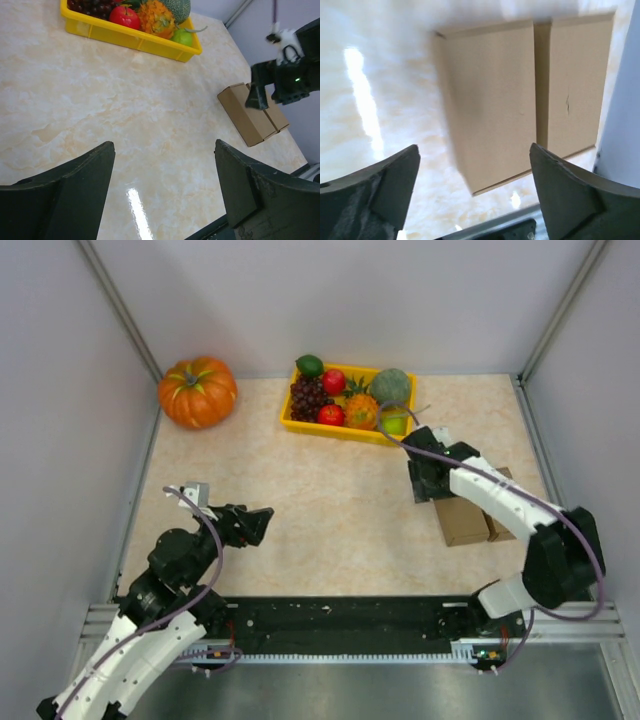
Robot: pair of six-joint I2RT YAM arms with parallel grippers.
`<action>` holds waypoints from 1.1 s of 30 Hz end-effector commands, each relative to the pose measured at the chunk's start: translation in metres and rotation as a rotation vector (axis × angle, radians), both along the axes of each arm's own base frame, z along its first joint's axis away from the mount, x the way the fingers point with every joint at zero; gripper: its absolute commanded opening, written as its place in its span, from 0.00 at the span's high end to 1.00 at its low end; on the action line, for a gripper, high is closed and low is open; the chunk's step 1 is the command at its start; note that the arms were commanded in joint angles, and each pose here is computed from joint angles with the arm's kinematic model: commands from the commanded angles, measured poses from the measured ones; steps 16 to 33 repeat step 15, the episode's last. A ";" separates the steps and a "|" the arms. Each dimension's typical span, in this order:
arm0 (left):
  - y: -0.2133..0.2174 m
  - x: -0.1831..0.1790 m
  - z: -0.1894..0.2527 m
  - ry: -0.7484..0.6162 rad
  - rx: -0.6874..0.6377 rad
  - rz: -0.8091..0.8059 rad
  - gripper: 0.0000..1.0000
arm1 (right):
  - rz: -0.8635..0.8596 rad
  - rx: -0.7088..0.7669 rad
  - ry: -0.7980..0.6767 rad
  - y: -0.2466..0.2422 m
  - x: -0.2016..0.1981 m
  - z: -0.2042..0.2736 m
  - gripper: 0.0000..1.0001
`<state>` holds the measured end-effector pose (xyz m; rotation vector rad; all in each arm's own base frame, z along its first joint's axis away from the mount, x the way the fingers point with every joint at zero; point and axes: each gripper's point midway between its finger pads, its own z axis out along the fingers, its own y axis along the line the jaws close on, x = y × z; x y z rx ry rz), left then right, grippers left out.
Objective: Fold the paper box
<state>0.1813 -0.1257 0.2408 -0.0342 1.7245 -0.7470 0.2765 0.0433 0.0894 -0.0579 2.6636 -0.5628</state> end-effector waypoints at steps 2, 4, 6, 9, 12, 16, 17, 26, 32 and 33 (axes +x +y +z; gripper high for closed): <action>-0.007 0.000 0.035 -0.057 -0.054 -0.028 0.13 | 0.156 0.281 -0.380 0.064 -0.005 0.142 0.01; -0.008 0.002 0.035 -0.046 -0.045 -0.031 0.13 | 0.212 0.429 -0.440 0.076 -0.019 0.167 0.01; -0.007 0.001 0.042 -0.046 -0.048 -0.026 0.12 | 0.306 0.572 -0.453 0.096 -0.033 0.173 0.01; -0.008 -0.001 0.052 -0.054 -0.080 -0.031 0.12 | 0.328 0.630 -0.610 0.078 -0.053 0.194 0.01; -0.007 -0.002 0.060 -0.068 -0.109 -0.025 0.12 | 0.459 0.719 -0.731 0.077 -0.077 0.217 0.01; -0.001 -0.002 0.067 -0.093 -0.116 -0.005 0.09 | 0.488 0.771 -0.852 0.064 -0.097 0.245 0.01; -0.001 -0.002 0.067 -0.093 -0.116 -0.005 0.09 | 0.488 0.771 -0.852 0.064 -0.097 0.245 0.01; -0.001 -0.002 0.067 -0.093 -0.116 -0.005 0.09 | 0.488 0.771 -0.852 0.064 -0.097 0.245 0.01; -0.001 -0.002 0.067 -0.093 -0.116 -0.005 0.09 | 0.488 0.771 -0.852 0.064 -0.097 0.245 0.01; -0.001 -0.002 0.067 -0.093 -0.116 -0.005 0.09 | 0.488 0.771 -0.852 0.064 -0.097 0.245 0.01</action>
